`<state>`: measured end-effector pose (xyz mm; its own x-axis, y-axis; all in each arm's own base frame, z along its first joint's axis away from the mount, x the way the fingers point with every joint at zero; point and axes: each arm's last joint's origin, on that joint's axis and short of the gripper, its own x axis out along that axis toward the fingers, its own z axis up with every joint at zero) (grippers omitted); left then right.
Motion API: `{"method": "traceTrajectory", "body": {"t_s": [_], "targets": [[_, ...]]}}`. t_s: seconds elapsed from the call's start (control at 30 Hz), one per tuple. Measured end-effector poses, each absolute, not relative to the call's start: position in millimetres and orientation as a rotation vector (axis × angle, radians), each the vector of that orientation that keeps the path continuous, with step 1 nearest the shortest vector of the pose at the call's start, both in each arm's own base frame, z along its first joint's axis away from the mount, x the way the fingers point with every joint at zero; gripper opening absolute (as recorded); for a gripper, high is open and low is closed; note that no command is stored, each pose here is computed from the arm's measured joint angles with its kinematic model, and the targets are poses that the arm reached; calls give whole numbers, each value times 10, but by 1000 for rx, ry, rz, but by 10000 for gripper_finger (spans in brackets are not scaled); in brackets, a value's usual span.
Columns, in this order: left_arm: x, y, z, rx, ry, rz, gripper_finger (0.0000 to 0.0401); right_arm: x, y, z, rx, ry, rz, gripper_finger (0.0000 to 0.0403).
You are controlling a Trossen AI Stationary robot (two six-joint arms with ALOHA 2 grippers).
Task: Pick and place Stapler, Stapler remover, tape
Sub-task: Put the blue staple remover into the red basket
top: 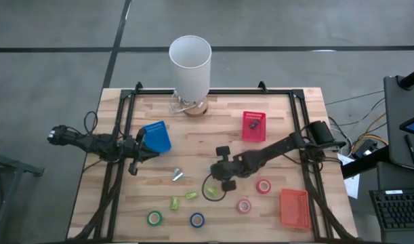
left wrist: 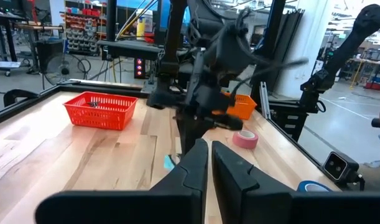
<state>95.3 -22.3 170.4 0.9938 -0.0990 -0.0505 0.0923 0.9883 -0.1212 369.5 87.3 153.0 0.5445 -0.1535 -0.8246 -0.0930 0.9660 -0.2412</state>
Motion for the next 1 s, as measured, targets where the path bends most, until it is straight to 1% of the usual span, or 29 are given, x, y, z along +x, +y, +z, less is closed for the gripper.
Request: {"method": "traceTrajectory", "body": {"t_s": [0.1, 0.23, 0.33, 0.5, 0.63, 0.77, 1.0], "targets": [[954, -222, 1704, -119, 57, -96, 23, 3684, 859, 1698, -195, 944, -65, 8], [954, -223, 1703, -119, 57, -96, 25, 3588, 820, 1826, -68, 908, -117, 8], [953, -223, 1704, -119, 56, -96, 25, 3472, 788, 1925, 24, 867, -154, 8], [953, -222, 1705, -119, 56, -96, 23, 3217, 670, 2047, 169, 743, -200, 8], [953, -223, 1704, -119, 56, -96, 26, 2910, 500, 2186, 279, 651, -243, 8], [953, -223, 1703, -119, 56, -96, 23, 2532, 300, 2218, 427, 571, -312, 8], [953, -222, 1704, -119, 56, -96, 26, 1952, -45, 2110, 693, 437, -392, 8]]}}
